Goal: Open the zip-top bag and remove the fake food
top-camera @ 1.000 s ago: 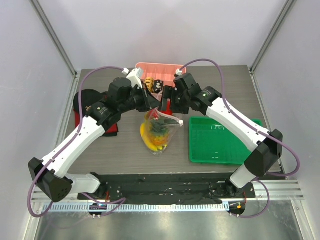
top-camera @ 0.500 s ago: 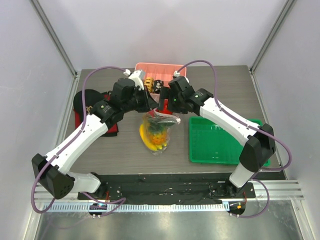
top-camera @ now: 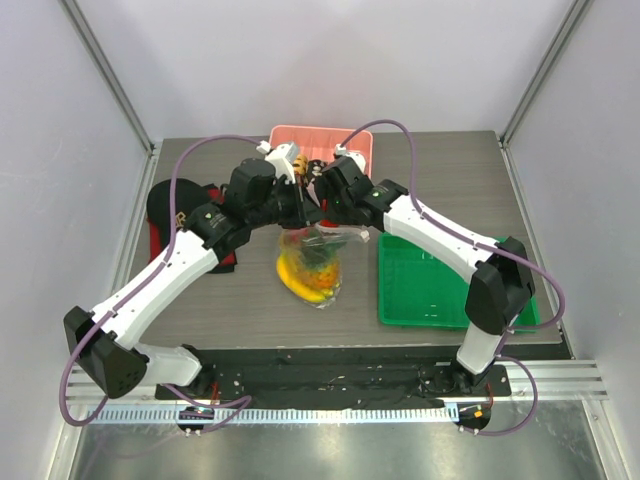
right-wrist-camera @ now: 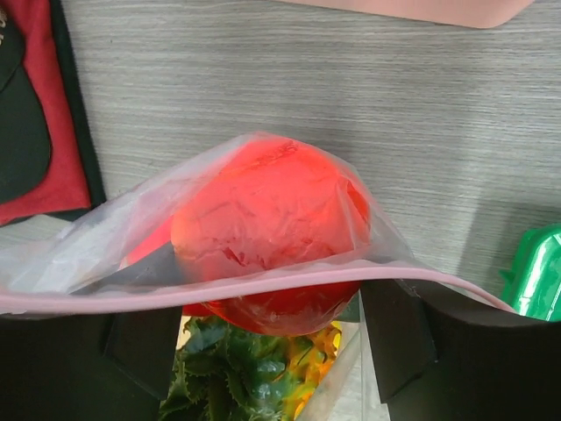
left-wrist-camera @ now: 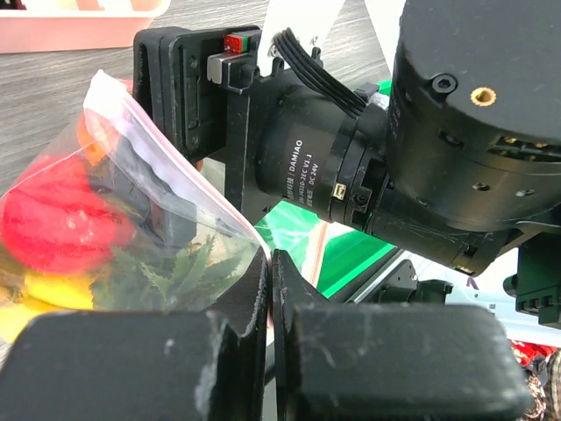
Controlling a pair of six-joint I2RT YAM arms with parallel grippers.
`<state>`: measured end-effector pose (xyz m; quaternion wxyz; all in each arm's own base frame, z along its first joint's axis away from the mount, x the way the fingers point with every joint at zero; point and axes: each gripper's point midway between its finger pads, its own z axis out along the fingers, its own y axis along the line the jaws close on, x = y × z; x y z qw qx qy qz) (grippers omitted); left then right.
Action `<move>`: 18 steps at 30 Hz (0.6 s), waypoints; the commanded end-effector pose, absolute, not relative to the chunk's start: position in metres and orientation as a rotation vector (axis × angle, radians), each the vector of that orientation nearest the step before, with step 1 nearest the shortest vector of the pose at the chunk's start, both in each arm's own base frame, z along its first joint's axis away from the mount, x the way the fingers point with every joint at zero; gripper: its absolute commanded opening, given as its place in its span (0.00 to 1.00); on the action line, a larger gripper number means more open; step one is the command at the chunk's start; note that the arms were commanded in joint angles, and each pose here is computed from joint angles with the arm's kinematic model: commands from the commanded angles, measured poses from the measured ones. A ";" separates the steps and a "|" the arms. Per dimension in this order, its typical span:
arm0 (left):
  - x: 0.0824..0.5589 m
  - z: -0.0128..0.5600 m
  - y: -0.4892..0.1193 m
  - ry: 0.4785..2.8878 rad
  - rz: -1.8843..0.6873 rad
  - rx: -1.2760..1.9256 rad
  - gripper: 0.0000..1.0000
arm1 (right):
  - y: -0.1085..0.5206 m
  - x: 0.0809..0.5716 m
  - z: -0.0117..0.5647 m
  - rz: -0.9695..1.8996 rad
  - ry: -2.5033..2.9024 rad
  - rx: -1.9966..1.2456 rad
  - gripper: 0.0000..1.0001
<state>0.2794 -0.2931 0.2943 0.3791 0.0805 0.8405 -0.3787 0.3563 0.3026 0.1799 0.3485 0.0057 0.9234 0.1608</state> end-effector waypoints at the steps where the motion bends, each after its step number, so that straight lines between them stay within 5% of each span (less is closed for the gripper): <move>1: 0.279 0.317 -0.285 2.079 -0.940 0.203 0.00 | 0.307 0.357 0.236 0.508 2.269 -0.031 0.11; 4: 0.288 0.310 -0.275 2.106 -0.873 0.163 0.00 | 0.305 0.338 0.256 0.586 2.281 -0.052 0.01; 18: 0.290 0.292 -0.268 2.140 -0.801 0.199 0.00 | 0.304 0.280 0.326 0.872 2.309 -0.080 0.01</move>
